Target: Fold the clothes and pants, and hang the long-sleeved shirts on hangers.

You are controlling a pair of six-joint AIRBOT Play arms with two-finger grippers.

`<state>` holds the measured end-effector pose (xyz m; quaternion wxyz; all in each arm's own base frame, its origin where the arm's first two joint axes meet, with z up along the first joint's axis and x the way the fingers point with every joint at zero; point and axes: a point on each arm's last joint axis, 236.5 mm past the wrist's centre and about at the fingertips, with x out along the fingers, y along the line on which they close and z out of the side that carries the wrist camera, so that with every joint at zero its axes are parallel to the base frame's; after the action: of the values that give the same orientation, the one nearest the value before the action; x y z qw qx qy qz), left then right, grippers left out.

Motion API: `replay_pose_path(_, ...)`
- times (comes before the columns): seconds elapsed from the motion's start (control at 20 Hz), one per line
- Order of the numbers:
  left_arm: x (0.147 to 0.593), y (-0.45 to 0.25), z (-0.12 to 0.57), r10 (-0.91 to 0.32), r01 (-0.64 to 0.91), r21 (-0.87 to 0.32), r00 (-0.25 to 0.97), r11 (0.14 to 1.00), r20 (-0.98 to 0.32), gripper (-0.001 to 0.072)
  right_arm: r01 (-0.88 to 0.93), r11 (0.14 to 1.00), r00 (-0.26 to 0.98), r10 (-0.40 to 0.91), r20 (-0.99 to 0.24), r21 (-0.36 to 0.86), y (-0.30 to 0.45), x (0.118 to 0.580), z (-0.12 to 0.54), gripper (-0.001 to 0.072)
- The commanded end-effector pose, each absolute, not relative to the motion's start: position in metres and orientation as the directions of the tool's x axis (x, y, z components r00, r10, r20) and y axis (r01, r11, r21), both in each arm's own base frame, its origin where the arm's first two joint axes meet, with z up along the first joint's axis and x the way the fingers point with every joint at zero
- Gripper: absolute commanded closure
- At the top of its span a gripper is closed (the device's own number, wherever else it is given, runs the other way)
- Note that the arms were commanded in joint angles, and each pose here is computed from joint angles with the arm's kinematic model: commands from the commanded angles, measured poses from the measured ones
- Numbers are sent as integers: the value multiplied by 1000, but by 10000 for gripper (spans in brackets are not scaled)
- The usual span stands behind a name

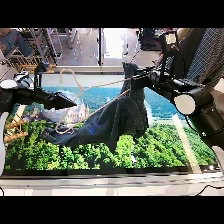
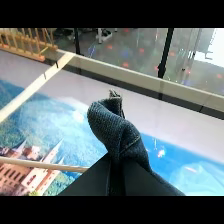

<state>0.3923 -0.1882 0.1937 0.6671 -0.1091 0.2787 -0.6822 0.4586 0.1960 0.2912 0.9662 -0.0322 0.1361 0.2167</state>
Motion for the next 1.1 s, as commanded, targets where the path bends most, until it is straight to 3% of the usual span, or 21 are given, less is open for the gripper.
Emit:
replay_pose_path(0.0,414,-194,188,-975,836,-538,-14,110,-221,682,-478,878,834,443,-328,-30,205,446,282,672)
replay_pose_path(0.45,417,-135,205,-970,818,-539,88,200,-226,682,-502,864,808,455,-374,-32,209,432,276,671)
replay_pose_path(0.65,397,-139,223,-985,840,-533,15,106,-172,682,-506,863,799,465,-381,-7,213,433,271,671)
replay_pose_path(1.05,401,-149,221,-986,845,-525,16,101,-164,682,-518,854,782,491,-384,35,221,433,267,670)
